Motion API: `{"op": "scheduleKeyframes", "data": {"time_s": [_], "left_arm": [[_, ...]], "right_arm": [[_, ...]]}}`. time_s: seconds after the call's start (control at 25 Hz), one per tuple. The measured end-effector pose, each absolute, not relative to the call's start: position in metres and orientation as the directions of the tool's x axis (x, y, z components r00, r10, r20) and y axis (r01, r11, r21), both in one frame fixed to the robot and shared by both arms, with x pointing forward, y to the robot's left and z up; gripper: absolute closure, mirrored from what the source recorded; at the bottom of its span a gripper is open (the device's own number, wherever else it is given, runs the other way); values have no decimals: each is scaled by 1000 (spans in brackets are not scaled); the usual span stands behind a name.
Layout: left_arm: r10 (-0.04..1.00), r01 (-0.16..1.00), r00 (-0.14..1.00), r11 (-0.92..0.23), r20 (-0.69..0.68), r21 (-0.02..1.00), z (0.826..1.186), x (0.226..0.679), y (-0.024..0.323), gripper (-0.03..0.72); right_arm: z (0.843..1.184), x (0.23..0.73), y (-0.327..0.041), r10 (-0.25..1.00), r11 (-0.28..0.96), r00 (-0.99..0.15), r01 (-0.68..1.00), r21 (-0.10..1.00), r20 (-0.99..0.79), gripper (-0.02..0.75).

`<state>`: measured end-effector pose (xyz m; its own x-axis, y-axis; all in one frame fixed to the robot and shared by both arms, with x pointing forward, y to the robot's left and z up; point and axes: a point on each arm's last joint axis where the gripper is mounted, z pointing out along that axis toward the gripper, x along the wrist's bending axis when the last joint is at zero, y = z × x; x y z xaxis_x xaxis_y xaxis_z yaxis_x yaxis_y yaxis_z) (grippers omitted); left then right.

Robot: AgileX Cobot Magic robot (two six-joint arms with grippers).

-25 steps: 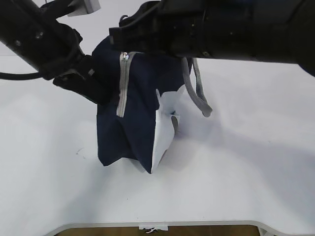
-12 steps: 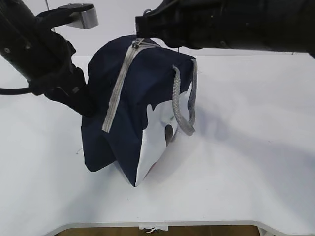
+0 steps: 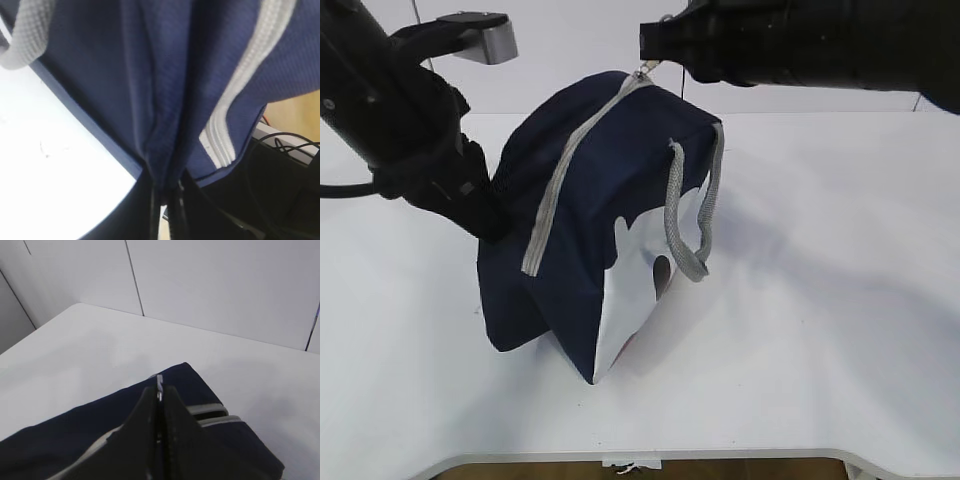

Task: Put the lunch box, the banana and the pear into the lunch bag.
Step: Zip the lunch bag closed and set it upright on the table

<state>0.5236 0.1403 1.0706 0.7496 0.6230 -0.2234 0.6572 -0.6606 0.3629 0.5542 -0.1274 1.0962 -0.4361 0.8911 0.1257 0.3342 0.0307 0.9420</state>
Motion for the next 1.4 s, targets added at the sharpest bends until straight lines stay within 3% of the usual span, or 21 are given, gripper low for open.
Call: {"op": "scheduleKeyframes", "data": {"time_s": [0.64,1.4], "left_arm": [[615,627,773,-704,-157,333,1080,515,151,693],[615,623,775,-708,-143,332,1081,515,152,694]], "right_arm": [[1049,600,-144,930,23,-346,396,918,125,737],[1027,637,-155,930,-210,-161,506,837,330,737]]}}
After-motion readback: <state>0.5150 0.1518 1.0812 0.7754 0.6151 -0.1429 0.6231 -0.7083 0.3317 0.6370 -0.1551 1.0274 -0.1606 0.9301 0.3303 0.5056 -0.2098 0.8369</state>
